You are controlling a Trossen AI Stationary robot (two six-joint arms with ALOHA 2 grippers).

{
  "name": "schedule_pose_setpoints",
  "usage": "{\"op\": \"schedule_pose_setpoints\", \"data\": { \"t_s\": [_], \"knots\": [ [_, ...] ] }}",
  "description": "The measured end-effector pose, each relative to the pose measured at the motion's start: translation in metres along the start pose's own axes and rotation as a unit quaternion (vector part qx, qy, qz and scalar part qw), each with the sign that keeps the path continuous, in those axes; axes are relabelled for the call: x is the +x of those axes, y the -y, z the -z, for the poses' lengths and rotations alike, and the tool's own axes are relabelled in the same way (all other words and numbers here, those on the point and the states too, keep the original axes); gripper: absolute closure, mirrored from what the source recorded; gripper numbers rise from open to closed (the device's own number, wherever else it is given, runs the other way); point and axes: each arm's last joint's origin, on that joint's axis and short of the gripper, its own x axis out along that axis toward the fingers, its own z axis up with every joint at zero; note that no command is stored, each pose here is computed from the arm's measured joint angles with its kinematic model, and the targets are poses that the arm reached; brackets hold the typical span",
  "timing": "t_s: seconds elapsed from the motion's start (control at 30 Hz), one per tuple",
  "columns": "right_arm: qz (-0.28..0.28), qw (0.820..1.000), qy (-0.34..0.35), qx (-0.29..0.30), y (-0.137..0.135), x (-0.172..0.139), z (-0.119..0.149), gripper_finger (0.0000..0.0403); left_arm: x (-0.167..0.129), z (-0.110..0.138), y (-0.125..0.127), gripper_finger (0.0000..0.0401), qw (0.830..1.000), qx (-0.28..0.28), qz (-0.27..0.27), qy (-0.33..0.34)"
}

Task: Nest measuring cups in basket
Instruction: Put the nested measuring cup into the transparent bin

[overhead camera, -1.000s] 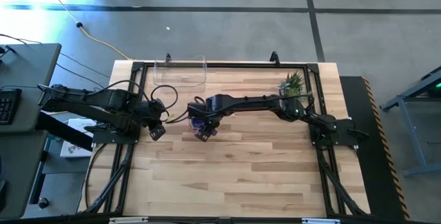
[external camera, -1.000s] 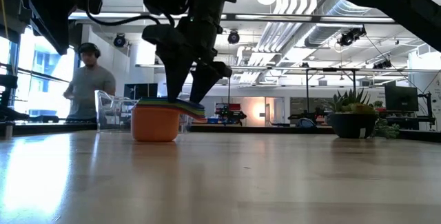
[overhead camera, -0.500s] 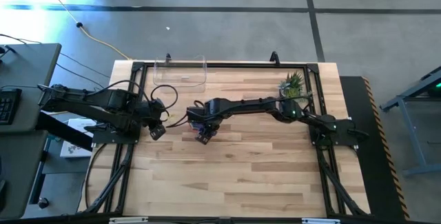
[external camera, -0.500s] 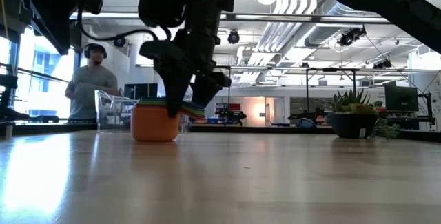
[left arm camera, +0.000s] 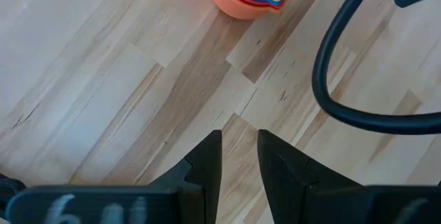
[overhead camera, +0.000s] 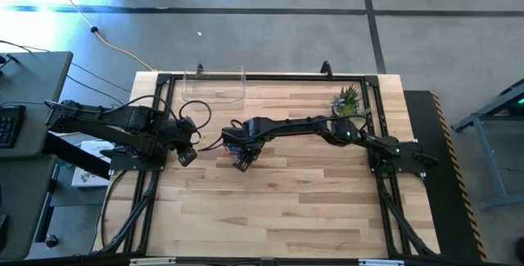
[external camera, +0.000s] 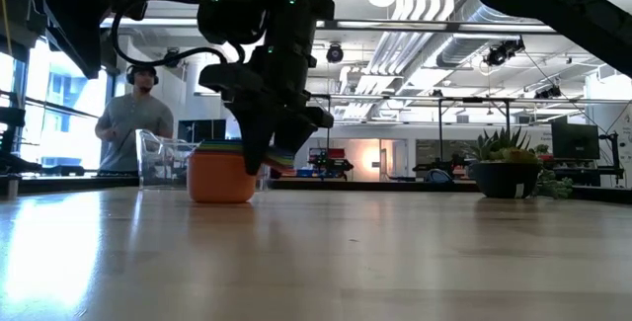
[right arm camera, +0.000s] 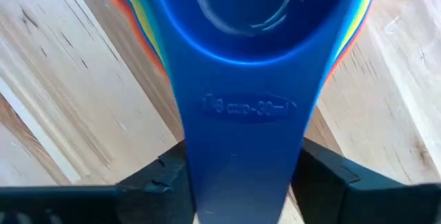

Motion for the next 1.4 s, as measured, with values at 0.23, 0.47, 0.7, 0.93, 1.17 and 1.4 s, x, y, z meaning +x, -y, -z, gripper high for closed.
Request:
{"op": "schedule_pose_setpoints", "data": {
  "t_s": [0.23, 0.47, 0.7, 0.93, 1.17, 1.4],
  "knots": [
    [0.0, 1.0, 0.0, 0.0, 0.0, 0.0, 0.0, 0.0273, 0.0, 0.0, 0.0, 0.0316, 1.0, 0.0, 0.0, 0.0],
    [0.0, 1.0, 0.001, 0.018, 0.0, 0.0, -0.0001, 0.0273, 0.0, 0.0, 0.0, 0.0316, 1.0, 0.003, 0.0, 0.0],
    [0.0, 1.0, 0.0, 0.018, 0.0, 0.0, -0.0001, 0.0277, 0.0, 0.0, 0.0, 0.0316, 1.0, 0.003, 0.0, 0.0],
    [0.003, 1.0, 0.002, 0.009, 0.0001, 0.0, -0.0001, 0.0277, 0.0, 0.0, 0.0, 0.0316, 1.0, 0.003, 0.0, 0.0],
    [0.007, 1.0, 0.004, -0.014, 0.0004, -0.0002, -0.0002, 0.0277, 0.0, 0.0, 0.0, 0.0316, 1.0, 0.004, -0.001, 0.001],
    [0.02, 0.999, 0.012, -0.026, 0.0011, -0.0013, -0.0007, 0.0277, 0.0, -0.0001, -0.0001, 0.0316, 1.0, 0.004, -0.002, 0.002]
  ]
}}
